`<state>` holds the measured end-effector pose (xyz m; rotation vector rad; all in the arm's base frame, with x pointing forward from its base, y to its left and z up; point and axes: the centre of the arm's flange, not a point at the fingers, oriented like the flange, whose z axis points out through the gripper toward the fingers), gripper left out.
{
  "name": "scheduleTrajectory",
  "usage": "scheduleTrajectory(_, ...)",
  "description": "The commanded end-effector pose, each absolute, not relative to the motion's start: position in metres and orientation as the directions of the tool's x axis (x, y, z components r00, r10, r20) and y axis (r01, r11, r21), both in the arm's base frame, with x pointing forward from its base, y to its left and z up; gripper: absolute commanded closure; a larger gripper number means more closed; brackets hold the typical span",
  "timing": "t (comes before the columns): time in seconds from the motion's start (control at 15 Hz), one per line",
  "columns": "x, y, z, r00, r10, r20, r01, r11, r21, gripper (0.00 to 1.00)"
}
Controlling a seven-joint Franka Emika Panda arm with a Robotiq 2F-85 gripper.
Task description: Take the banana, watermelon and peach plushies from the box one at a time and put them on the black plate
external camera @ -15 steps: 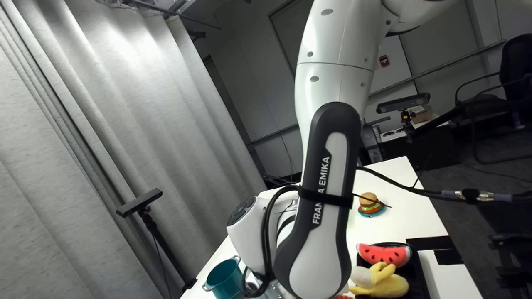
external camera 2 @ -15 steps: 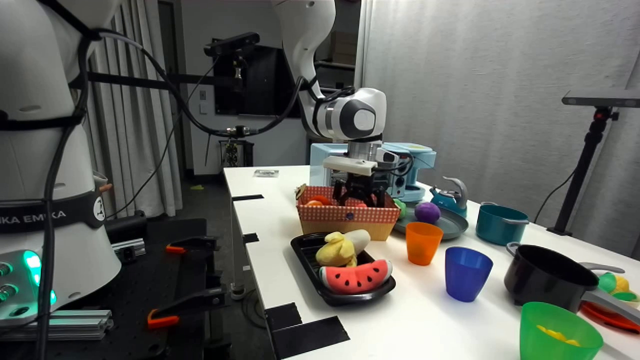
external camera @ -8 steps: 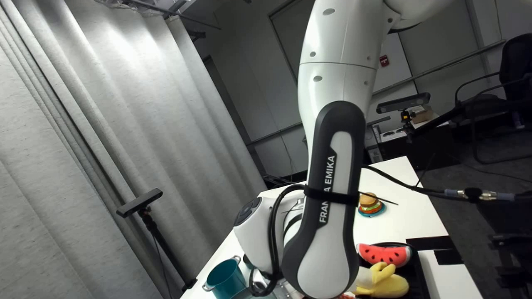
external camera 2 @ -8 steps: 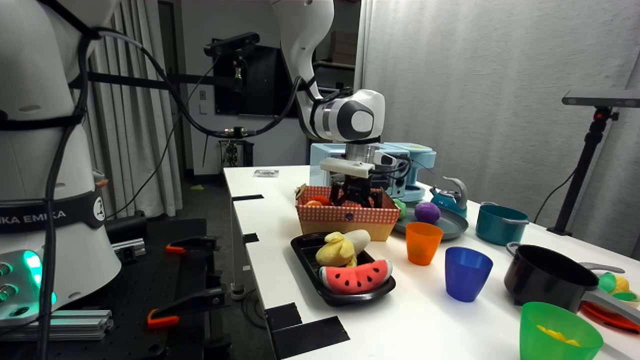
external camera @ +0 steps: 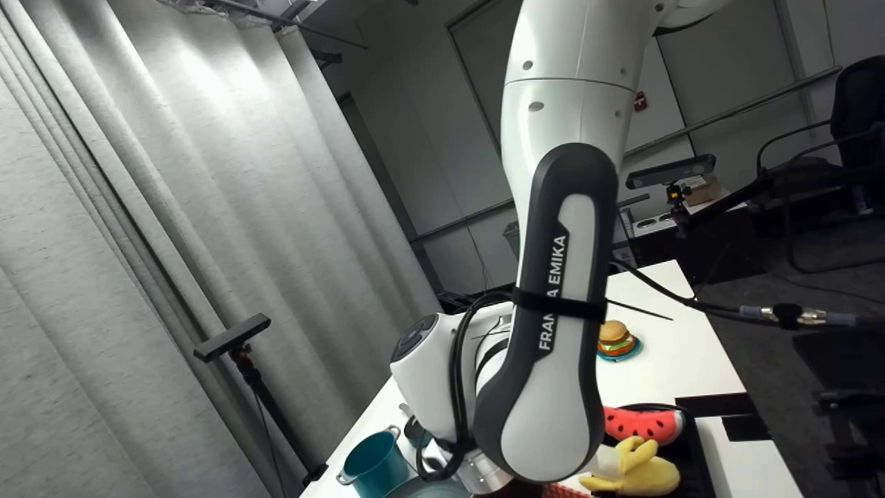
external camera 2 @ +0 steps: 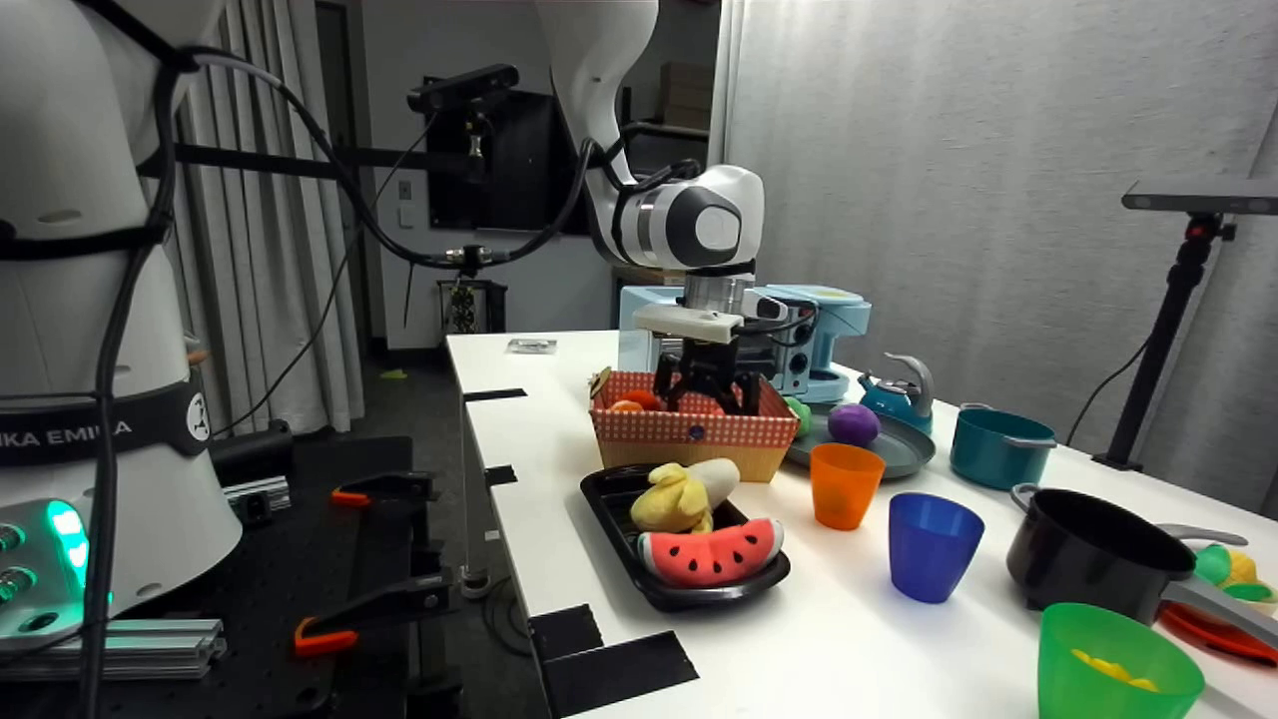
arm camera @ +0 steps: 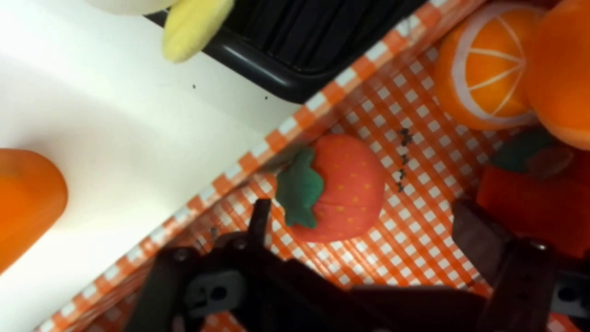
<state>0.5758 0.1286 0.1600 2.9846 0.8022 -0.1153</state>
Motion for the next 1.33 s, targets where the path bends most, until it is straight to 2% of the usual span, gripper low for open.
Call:
scheduleTrajectory(0.0,0.561,0.123,0.176,0.862,0.496,-0.103,0.502,-0.864,0.045,0.0)
scheduleTrajectory(0.07,0.56,0.122,0.176,0.863,0.495,-0.102,0.502,-0.864,0.045,0.0)
scheduleTrajectory(0.13,0.559,0.122,0.176,0.863,0.494,-0.103,0.5,-0.865,0.044,0.18)
scheduleTrajectory(0.27,0.557,0.12,0.176,0.865,0.491,-0.102,0.497,-0.867,0.042,0.21)
scheduleTrajectory(0.33,0.557,0.119,0.175,0.867,0.488,-0.103,0.494,-0.869,0.04,0.3)
scheduleTrajectory(0.4,0.556,0.118,0.174,0.868,0.486,-0.103,0.491,-0.87,0.039,0.46)
scheduleTrajectory(0.47,0.556,0.118,0.173,0.869,0.484,-0.104,0.49,-0.871,0.038,0.46)
scheduleTrajectory(0.67,0.555,0.115,0.173,0.872,0.479,-0.101,0.484,-0.874,0.033,0.7)
scheduleTrajectory(0.93,0.554,0.112,0.179,0.874,0.476,-0.094,0.481,-0.876,0.04,0.97)
scheduleTrajectory(1.0,0.553,0.111,0.183,0.875,0.476,-0.092,0.481,-0.876,0.041,1.0)
scheduleTrajectory(1.27,0.54,0.113,0.205,0.874,0.479,-0.08,0.484,-0.874,0.047,0.99)
